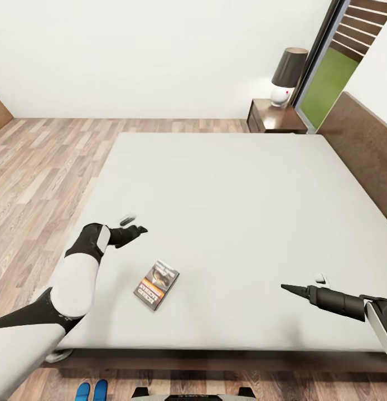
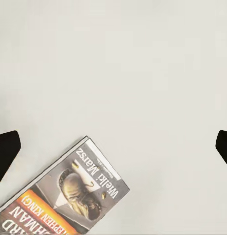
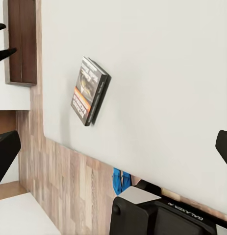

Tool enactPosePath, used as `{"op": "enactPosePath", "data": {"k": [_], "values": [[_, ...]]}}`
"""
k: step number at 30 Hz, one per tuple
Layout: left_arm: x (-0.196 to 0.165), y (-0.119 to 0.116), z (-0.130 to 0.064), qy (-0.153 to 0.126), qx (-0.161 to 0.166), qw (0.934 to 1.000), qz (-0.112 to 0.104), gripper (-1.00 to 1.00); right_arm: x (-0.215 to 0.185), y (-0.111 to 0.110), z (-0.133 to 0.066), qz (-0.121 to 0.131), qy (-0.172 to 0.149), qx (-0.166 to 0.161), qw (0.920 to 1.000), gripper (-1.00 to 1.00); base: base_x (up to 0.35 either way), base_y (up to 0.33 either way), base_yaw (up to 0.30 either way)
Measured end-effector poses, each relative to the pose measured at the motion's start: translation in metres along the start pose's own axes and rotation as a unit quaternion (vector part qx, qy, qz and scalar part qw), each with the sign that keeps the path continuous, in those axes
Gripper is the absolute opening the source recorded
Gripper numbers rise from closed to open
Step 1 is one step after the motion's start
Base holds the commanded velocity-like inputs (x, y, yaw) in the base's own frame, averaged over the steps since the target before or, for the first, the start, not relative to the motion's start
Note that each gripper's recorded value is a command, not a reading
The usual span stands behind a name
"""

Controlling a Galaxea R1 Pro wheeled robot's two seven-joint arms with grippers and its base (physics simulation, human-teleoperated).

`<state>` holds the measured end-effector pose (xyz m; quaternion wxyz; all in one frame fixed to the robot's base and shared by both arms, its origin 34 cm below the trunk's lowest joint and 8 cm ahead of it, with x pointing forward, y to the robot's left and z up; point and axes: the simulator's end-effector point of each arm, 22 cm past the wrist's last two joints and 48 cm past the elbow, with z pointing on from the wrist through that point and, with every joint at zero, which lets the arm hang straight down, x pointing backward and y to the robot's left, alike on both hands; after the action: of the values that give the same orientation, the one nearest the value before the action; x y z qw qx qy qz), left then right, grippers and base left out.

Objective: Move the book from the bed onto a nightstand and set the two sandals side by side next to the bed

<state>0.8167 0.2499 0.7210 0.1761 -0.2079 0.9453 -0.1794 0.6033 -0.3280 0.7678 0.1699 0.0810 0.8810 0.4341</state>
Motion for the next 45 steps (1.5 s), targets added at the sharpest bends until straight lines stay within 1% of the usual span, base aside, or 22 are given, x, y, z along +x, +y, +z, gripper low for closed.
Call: {"op": "enactPosePath", "data": {"k": [2,7,21,26,45], "values": [[-0.005,0.005,-0.001,-0.006,-0.018,0.9998,0.002,1.0,0.001,0.0,0.0,0.0,0.0,0.0,1.0,1.0,0.0,0.0,0.0],[-0.01,0.006,-0.001,-0.016,-0.027,0.9995,0.005,1.0,0.001,0.0,0.0,0.001,0.0,0.0,1.0,1.0,0.0,0.0,0.0],[-0.004,-0.004,0.003,-0.011,-0.02,0.9997,0.004,1.0,0.001,0.0,0.0,0.001,0.001,-0.001,1.0,1.0,0.0,0.0,0.0],[0.004,-0.014,0.009,-0.005,-0.012,0.9999,0.005,1.0,0.002,-0.001,0.001,0.003,0.002,-0.001,1.0,1.0,0.0,0.0,0.0],[0.017,-0.006,0.024,0.008,-0.015,0.9999,0.001,1.0,0.01,-0.012,0.006,0.013,0.011,0.003,0.9998,1.0,0.0,0.0,0.0]]}}
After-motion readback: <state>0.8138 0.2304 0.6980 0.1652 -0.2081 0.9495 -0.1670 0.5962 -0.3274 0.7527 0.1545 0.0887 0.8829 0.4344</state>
